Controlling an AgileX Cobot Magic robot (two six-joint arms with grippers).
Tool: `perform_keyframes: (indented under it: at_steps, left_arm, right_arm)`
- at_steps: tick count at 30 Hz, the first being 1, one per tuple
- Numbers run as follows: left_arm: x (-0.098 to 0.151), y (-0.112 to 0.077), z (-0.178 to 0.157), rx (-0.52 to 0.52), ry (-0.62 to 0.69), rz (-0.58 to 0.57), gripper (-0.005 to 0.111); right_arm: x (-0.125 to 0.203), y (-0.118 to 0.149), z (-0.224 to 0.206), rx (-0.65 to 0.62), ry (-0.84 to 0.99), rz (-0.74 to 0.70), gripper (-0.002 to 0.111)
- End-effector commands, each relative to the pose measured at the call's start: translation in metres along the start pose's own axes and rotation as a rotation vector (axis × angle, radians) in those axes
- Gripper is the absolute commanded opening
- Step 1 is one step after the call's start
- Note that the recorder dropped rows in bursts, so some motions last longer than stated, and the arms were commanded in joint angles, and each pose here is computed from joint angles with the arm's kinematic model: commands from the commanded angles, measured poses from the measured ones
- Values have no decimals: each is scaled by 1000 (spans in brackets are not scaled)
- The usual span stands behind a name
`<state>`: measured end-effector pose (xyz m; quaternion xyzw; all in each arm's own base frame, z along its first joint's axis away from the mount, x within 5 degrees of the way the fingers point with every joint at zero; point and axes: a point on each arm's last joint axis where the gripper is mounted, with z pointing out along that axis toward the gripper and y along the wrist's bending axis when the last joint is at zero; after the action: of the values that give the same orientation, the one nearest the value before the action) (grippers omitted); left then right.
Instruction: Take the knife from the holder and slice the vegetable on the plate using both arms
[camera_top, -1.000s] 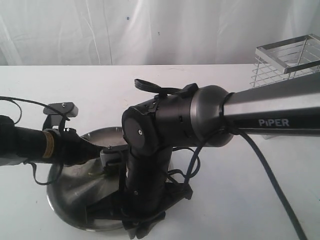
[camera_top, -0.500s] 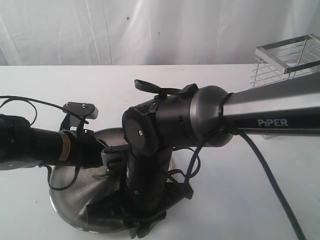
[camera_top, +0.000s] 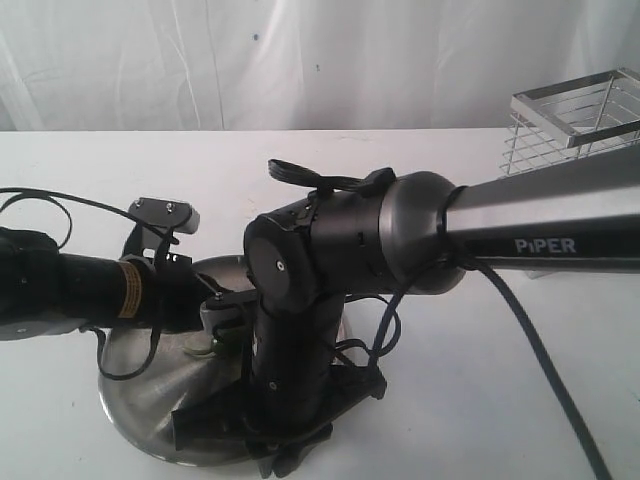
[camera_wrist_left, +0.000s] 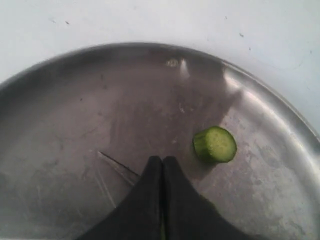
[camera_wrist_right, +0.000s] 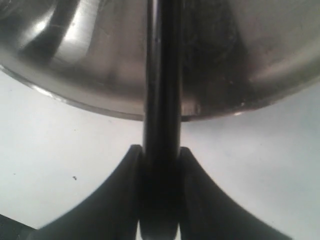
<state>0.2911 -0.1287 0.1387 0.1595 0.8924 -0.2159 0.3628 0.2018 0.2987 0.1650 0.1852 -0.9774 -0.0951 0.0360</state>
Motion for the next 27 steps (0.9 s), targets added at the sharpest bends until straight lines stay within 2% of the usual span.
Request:
perform_keyframes:
  at_steps: [1,4,9,17,24,27]
  left_arm:
    - [10,-2,10,51,27,38,0]
    - [16,0,13,45,62,68,0]
    - [29,12,18,-62,165,69,0]
    - [43,15,21,-69,220,50,0]
    - [48,21,19,-143,278,21,0]
    - [48,20,19,-134,278,31,0]
  right_arm:
    - [-1,-1,-2,-1,-10,-12,0]
    - [-1,-1,-2,-1,-10,-12,0]
    - [-2,-1,-2,-2,-14,-12,0]
    - [7,-6,14,38,41,-16,0]
    - [8,-6,15,33,32,-12,0]
    - [10,-5,15,40,51,-17,0]
